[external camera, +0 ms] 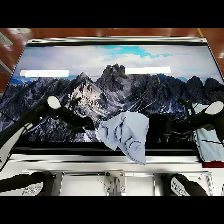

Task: Fold the shirts.

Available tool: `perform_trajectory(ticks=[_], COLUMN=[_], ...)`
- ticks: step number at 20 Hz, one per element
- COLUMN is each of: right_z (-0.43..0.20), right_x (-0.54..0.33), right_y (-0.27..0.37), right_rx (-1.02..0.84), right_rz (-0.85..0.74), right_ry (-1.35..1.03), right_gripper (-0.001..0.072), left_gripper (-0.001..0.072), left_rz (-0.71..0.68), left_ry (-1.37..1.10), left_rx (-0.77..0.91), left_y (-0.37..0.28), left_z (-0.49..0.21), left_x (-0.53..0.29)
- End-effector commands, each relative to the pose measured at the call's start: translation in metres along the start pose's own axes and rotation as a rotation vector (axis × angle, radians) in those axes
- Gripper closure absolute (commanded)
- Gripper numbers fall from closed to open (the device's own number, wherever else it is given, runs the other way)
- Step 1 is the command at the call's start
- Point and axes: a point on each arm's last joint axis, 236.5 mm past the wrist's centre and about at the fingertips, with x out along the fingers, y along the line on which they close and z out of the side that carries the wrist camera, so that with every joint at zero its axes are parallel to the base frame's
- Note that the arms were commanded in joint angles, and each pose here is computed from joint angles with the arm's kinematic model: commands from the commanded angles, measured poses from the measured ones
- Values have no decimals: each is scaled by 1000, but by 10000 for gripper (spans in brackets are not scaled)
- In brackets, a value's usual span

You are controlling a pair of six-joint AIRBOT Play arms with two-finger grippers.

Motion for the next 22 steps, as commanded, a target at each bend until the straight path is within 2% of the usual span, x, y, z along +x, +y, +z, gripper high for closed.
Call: perform_trajectory(ticks=[1,6,7,8,9,10,11,13,15,20,21,22], right_z=[-20,-28,-32,-39,-47,-54,-60,-64,-64,-67,-71,-75], right_x=[28,40,45,51,60,68,77,91,102,138,146,152], right_y=[1,2,4,6,11,15,20,27,33,69,71,69], right_rx=[45,71,73,63,47,20,-16,-65,-82,-64,-61,-63], right_rz=[59,83,89,88,84,76,62,32,11,95,94,80], right_ry=[82,95,108,132,161,185,202,208,199,240,260,282], right_gripper=[14,14,14,14,13,14,13,13,14,15,42,180], left_gripper=[-12,-12,65,98,280,496,635,671,671,671,671,670], left_rz=[-37,-121,-145,-155,-161,-163,-167,-181,-191,-196,-198,-199], left_ry=[-12,-19,-39,-60,-82,-92,-95,-89,-92,-111,-116,-121], left_rx=[-34,-63,-60,-75,-81,-74,-61,-14,7,32,37,42], left_y=[-3,-22,-27,-28,-30,-32,-35,-43,-49,-55,-56,-58], left_z=[-7,2,8,14,20,24,25,25,25,26,26,26], left_x=[50,87,89,89,88,86,85,81,75,66,64,62])
